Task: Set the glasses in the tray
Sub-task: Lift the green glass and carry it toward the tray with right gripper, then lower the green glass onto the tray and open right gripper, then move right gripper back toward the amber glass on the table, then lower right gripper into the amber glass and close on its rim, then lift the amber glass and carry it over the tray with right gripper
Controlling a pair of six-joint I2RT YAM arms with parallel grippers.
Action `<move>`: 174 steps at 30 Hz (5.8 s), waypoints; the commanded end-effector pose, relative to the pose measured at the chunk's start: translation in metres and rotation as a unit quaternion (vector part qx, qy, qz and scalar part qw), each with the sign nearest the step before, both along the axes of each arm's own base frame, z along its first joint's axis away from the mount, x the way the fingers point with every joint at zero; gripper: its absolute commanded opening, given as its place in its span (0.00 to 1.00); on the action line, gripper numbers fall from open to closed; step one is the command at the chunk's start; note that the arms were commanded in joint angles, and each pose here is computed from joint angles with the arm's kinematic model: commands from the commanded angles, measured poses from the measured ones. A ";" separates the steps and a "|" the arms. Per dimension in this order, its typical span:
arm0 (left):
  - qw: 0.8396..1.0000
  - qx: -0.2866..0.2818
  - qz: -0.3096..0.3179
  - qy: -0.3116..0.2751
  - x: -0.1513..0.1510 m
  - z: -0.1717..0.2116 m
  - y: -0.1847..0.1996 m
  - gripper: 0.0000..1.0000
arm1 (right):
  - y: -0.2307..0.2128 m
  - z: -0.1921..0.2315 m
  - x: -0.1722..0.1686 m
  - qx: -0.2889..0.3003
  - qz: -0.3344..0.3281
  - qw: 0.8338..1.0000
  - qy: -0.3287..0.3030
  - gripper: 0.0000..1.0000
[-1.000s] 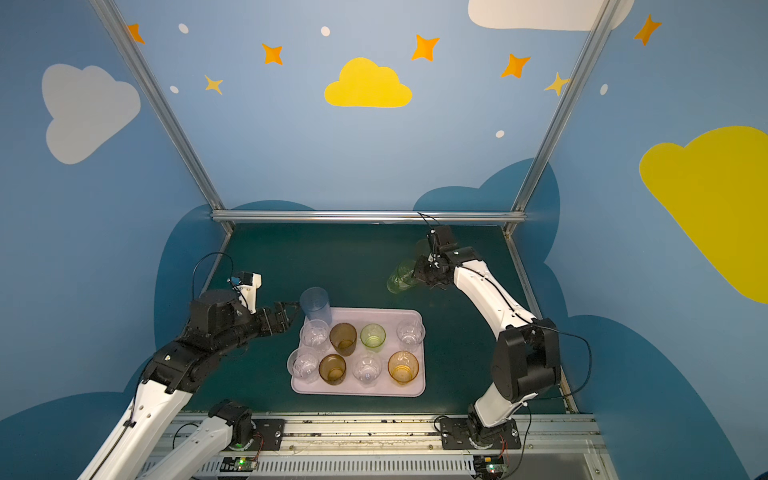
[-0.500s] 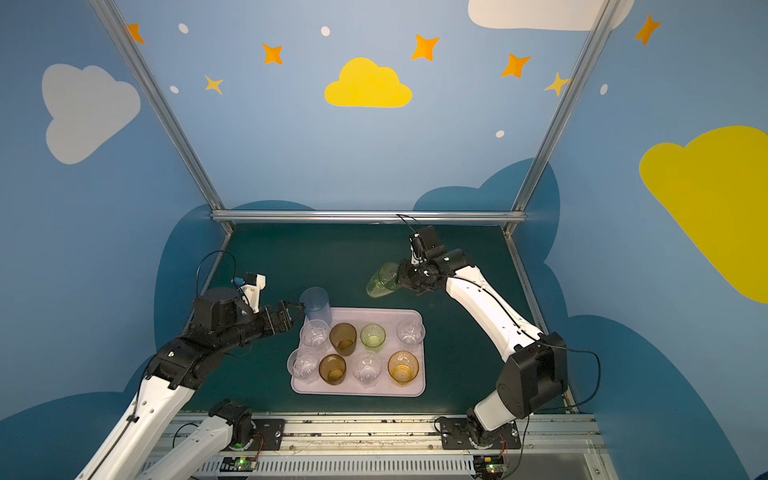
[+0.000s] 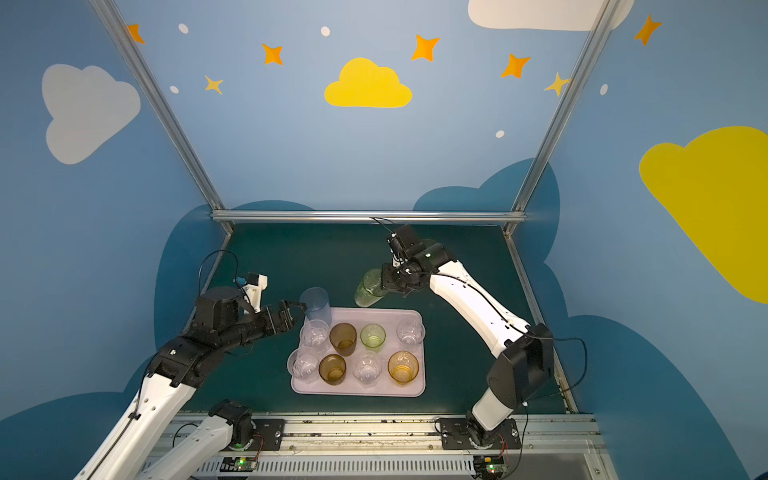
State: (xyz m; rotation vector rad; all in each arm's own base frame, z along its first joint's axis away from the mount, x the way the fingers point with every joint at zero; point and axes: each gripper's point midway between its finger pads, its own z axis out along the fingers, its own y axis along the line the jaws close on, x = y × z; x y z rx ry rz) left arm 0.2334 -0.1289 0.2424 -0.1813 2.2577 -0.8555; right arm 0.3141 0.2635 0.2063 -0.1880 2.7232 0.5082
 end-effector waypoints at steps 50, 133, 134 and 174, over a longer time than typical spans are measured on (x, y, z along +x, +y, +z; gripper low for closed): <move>1.000 0.020 0.007 -0.019 0.000 0.011 0.007 1.00 | 0.021 -0.007 -0.007 -0.058 0.045 0.997 0.007 0.66; 0.999 -0.022 -0.026 0.023 0.006 0.007 -0.018 1.00 | -0.157 -0.057 0.183 0.071 -0.249 0.966 -0.024 0.18; 0.999 -0.021 -0.025 0.022 0.006 0.007 -0.017 1.00 | -0.157 -0.058 0.183 0.069 -0.250 0.966 -0.022 0.17; 0.996 -0.081 -0.002 0.047 -0.002 0.008 -0.024 1.00 | -0.137 0.039 0.055 0.057 -0.156 0.982 -0.086 0.00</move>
